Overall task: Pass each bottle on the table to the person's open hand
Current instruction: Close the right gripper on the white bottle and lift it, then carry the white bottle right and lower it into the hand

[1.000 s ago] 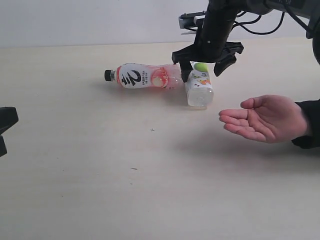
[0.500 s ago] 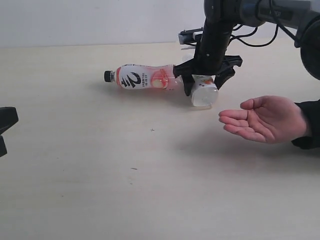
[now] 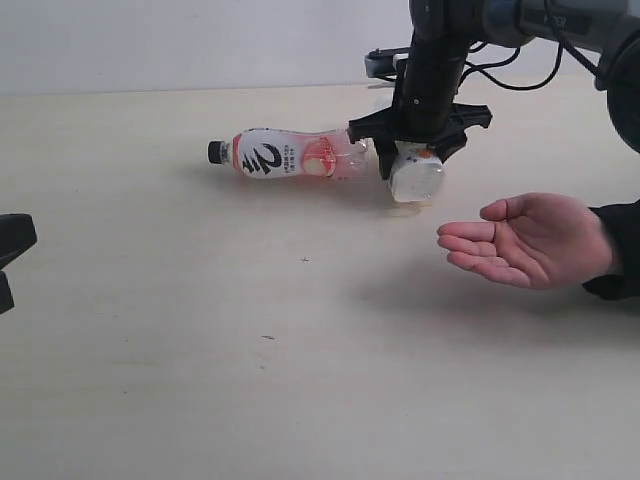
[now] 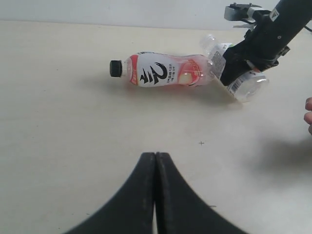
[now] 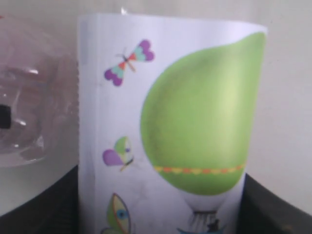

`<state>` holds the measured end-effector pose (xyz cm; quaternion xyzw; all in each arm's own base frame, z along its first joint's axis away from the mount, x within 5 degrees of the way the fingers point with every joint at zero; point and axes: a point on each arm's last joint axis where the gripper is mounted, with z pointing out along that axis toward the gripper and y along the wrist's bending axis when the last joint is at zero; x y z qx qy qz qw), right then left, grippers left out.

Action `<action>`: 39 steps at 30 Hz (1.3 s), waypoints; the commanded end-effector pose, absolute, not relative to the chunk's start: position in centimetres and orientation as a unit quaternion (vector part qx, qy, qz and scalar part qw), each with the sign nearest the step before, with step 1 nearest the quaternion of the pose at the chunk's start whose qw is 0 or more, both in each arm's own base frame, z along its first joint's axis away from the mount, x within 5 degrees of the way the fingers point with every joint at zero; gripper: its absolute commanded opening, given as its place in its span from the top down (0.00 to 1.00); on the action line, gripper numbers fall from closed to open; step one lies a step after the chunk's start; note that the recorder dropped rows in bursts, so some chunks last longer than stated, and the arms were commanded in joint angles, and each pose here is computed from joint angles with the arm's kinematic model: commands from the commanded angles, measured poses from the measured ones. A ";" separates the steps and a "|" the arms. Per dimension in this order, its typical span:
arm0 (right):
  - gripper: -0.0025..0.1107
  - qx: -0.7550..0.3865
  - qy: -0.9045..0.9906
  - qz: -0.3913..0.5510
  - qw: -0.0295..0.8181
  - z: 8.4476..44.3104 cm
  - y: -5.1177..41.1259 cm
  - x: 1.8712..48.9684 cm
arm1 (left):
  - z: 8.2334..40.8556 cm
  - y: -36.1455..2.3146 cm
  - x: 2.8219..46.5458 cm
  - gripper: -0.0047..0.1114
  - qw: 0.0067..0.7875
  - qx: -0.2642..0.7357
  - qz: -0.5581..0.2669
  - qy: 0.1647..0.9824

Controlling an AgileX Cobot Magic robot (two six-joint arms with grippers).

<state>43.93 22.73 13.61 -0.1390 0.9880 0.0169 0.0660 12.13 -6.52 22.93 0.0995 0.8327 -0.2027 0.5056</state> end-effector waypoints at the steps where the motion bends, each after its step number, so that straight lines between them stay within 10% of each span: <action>1: 0.98 -0.138 0.986 0.010 0.098 16.7 22.3 43.9 | 23.0 -6.6 12.2 0.96 0.512 0.101 -0.203 0.829; 17: 0.98 -0.163 0.972 -0.016 0.168 28.2 19.3 40.0 | 23.0 -6.6 12.2 0.96 0.512 0.101 -0.203 0.829; 39: 0.98 -0.162 0.983 0.007 0.081 24.8 13.1 26.0 | 23.0 -6.6 12.2 0.96 0.512 0.101 -0.203 0.829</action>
